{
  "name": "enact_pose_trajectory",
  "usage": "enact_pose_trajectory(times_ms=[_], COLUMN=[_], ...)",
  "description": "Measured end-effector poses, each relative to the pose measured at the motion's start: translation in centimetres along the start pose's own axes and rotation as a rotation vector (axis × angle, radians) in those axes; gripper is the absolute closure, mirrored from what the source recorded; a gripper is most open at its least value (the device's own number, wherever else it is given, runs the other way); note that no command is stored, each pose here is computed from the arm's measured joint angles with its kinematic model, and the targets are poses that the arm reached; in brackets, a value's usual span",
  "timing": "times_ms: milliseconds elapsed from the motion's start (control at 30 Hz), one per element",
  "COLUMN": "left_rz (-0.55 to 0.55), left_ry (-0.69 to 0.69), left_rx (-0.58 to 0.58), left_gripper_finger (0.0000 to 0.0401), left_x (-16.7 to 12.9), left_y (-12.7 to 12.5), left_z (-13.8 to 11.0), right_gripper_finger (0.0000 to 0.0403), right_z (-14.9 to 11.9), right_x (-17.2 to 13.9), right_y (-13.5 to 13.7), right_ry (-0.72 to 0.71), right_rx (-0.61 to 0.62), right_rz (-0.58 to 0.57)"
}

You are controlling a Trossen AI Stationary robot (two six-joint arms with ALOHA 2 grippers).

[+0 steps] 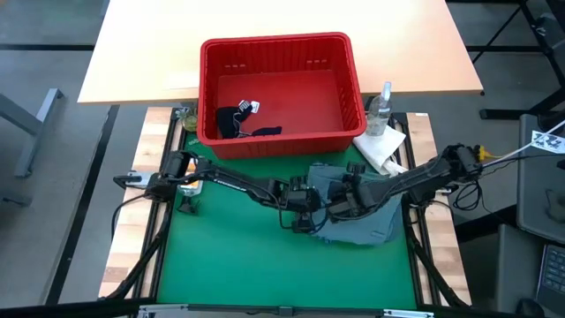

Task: Fold Laundry from Bin
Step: Fold the blue pants on top of the blue shirt

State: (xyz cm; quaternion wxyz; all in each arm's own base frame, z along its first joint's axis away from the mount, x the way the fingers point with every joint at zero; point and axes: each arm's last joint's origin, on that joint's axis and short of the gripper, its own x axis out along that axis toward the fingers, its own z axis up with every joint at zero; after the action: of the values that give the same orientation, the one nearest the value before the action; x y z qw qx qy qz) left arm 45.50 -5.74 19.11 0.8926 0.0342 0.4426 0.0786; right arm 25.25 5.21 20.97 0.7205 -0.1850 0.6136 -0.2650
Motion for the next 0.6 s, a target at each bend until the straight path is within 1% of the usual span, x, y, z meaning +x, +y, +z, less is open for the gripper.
enact_pose_trajectory(times_ms=[67,133,300,433,600], left_rz=[0.005,0.02,0.047,0.065,0.064], left_ry=[0.02,0.045,0.05,0.038,0.006], left_rx=[0.002,0.008,0.011,0.013,0.011], left_gripper_finger=[0.0367,0.0367,0.0367,0.0367,0.0367], left_x=[0.8,0.8,1.1,0.5,-1.0], left_y=[-0.2,-0.2,-0.2,0.0,0.3], left_z=[-0.4,-0.7,-0.9,-0.6,0.1], right_gripper_finger=[0.0315,0.0315,0.0315,0.0315,0.0315], right_z=[0.2,-0.2,-0.3,0.0,0.6], right_x=[0.7,1.2,1.9,1.0,-1.5], right_y=[0.2,0.3,0.3,-0.3,-2.1], right_ry=[0.027,0.048,0.074,0.073,0.071], right_rx=[-0.021,-0.031,-0.055,-0.057,-0.057], right_rz=[-0.01,-0.012,0.01,0.032,0.03])
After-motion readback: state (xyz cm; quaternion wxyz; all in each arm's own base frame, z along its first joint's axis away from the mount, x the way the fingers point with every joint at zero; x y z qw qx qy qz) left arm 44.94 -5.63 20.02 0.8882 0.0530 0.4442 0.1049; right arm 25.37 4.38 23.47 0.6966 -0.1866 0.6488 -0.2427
